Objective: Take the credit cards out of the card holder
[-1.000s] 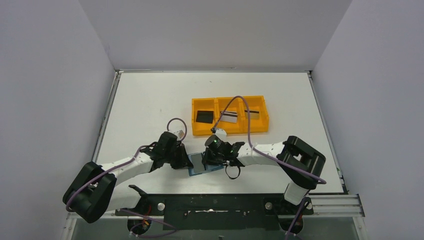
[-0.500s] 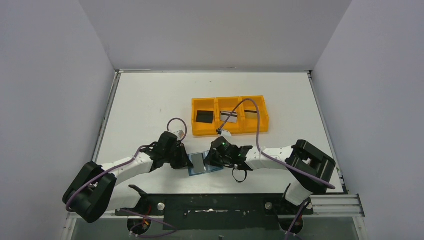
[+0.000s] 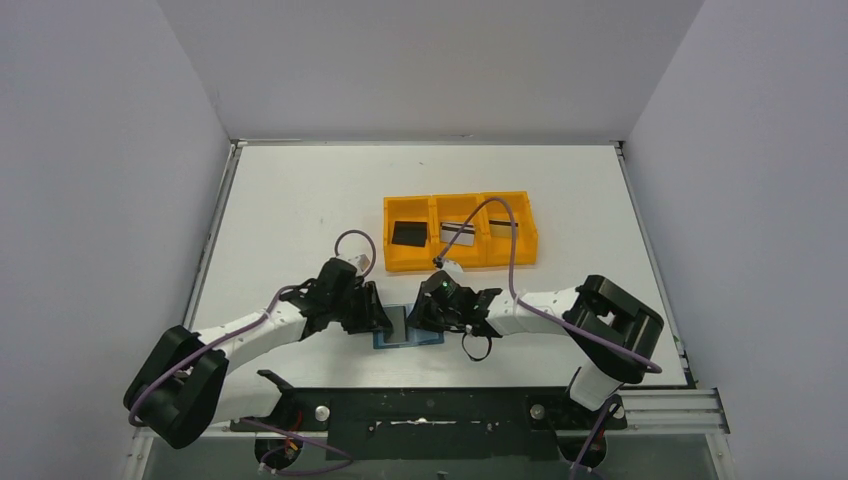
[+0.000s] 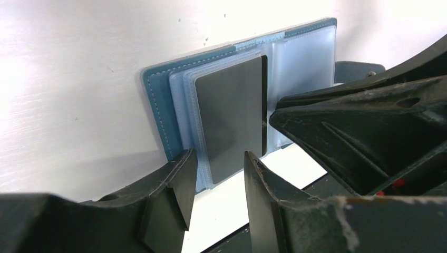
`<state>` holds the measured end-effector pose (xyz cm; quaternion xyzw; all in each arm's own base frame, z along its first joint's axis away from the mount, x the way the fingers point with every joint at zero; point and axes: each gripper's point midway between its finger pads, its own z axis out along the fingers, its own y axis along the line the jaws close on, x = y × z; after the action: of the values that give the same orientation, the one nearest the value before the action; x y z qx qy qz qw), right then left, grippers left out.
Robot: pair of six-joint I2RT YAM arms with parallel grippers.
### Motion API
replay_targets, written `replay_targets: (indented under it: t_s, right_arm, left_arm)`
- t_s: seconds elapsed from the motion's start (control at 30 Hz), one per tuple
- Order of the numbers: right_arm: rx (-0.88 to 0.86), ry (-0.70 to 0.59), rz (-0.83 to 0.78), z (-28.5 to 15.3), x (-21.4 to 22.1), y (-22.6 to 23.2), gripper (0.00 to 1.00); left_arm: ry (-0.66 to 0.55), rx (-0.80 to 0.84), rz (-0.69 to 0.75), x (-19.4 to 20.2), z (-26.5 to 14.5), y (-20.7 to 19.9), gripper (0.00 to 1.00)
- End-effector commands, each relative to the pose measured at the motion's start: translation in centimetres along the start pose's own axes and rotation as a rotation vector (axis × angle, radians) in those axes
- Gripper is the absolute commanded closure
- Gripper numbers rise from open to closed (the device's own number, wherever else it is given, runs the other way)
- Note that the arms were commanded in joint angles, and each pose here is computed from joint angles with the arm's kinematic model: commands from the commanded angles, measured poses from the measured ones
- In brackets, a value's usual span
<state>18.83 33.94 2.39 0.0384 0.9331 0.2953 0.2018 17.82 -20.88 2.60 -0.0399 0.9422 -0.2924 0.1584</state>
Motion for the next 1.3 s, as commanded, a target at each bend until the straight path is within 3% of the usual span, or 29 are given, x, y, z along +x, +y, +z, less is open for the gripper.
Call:
replay_targets:
  t_s: [0.0,0.33,0.87,1.13,1.27]
  right_arm:
    - [-0.025,-0.018,-0.010,-0.1,-0.9,1.5,0.77]
    - [-0.031,-0.014,-0.004,0.0,-0.8,1.5,0.76]
    - [-0.186,0.030,0.031,0.3,-0.2,3.5,0.70]
    - [-0.200,0.032,0.034,0.4,-0.1,3.7,0.77]
    - [-0.216,0.009,0.038,0.0,-0.5,3.9,0.82]
  left_arm:
    - [-0.086,-0.005,0.044,-3.0,-1.0,-1.6,0.62]
    - [-0.080,-0.030,0.072,-3.7,-0.3,-1.6,0.62]
    - [0.026,-0.087,0.049,0.3,1.4,1.6,0.88]
    - [0.041,-0.104,0.042,1.2,1.8,2.3,1.00]
    - [0.039,-0.117,0.043,1.2,1.9,2.4,1.00]
